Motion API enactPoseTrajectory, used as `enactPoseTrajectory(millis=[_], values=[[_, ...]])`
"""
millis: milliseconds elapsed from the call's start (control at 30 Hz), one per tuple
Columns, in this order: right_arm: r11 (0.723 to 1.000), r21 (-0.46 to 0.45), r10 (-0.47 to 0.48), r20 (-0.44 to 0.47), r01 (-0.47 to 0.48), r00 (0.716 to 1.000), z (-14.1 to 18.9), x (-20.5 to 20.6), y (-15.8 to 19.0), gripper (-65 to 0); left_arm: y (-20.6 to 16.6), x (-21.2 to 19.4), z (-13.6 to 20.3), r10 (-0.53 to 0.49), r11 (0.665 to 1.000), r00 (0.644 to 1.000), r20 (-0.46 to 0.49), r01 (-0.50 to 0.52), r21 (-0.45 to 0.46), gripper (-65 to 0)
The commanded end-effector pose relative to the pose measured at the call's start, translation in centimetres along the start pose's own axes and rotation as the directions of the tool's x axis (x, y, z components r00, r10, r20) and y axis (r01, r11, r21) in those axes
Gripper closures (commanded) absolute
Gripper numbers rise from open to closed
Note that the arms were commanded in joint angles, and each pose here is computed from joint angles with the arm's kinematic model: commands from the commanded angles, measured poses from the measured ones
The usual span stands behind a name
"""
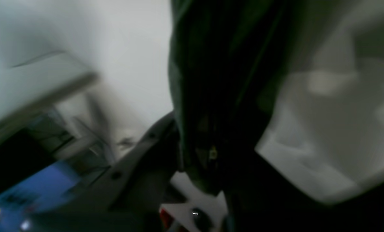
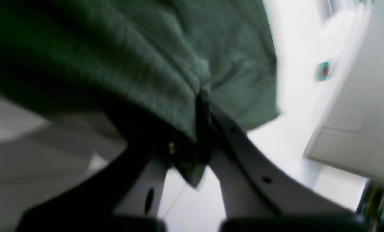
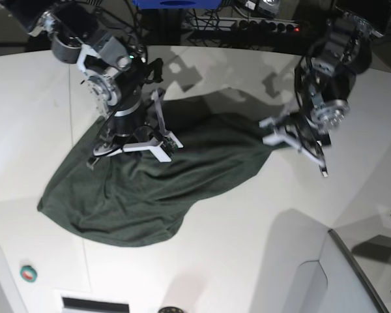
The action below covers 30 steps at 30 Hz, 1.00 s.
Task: Layout the t-shirt on the table in an organized manner, then fold the t-shirt properly
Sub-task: 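Raise the shirt high with both grippers and lay it flat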
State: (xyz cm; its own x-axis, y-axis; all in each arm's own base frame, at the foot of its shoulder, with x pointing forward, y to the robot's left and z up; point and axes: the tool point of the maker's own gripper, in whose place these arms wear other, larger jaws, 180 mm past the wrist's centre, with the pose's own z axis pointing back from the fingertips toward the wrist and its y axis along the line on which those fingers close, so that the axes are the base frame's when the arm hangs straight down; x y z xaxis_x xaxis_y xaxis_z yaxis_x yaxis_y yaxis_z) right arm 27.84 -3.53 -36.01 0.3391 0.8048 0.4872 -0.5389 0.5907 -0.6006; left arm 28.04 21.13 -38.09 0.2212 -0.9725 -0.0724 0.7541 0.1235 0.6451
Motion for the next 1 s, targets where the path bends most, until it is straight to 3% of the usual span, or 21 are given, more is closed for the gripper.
enactPoseTrajectory(millis=[0, 133, 267, 367, 467, 567, 667, 767, 900, 967], values=[[0.999, -0.040, 0.025, 0.068, -0.022, 0.997, 0.5, 1.9, -2.0, -0.2, 3.7, -0.5, 0.7, 0.014, 0.995, 1.000, -0.013, -0.013, 0.099, 0.0], [0.986, -0.094, 0.144, 0.102, -0.135, 0.984, -0.1, 3.5, -5.3, -0.2, 11.1, 1.2, 1.7, 0.067, 0.964, 0.997, 0.036, -0.074, 0.255, 0.0], [0.965, -0.158, 0.231, 0.128, -0.210, 0.965, -0.6, 6.0, -8.8, -0.2, 15.1, 2.5, 1.5, 0.081, 0.946, 0.995, 0.058, -0.095, 0.311, 0.0], [0.938, -0.136, 0.329, 0.070, -0.318, 0.942, -3.0, 5.9, -9.7, -0.2, 14.3, 3.2, -0.8, 0.035, 0.966, 0.999, 0.024, -0.040, 0.256, 0.0], [0.920, -0.071, 0.390, 0.068, -0.386, 0.918, -5.9, 6.5, -8.7, -0.2, 11.6, 3.6, -3.6, -0.035, 0.986, 0.999, -0.018, 0.037, 0.160, 0.0], [0.909, -0.047, 0.417, 0.066, -0.415, 0.906, -8.9, 7.2, -9.6, -0.2, 12.5, 3.7, -5.2, -0.068, 0.988, 0.996, -0.057, 0.075, 0.138, 0.0], [0.902, -0.087, 0.429, 0.056, -0.424, 0.902, -11.3, 9.4, -13.5, -0.2, 17.6, 3.9, -5.6, -0.029, 0.981, 0.996, -0.081, 0.045, 0.191, 0.0], [0.888, -0.178, 0.440, 0.066, -0.424, 0.895, -11.6, 13.2, -19.1, -0.2, 24.6, 4.3, -4.5, 0.023, 0.962, 0.995, -0.094, 0.003, 0.273, 0.0], [0.844, -0.353, 0.466, 0.113, -0.403, 0.878, -8.3, 19.9, -27.2, -0.2, 34.6, 5.5, -0.4, 0.096, 0.912, 0.993, -0.065, -0.062, 0.407, 0.0], [0.807, -0.446, 0.488, 0.135, -0.387, 0.862, -5.5, 23.2, -30.5, -0.2, 39.0, 6.0, 2.8, 0.120, 0.872, 0.992, -0.035, -0.088, 0.482, 0.0]])
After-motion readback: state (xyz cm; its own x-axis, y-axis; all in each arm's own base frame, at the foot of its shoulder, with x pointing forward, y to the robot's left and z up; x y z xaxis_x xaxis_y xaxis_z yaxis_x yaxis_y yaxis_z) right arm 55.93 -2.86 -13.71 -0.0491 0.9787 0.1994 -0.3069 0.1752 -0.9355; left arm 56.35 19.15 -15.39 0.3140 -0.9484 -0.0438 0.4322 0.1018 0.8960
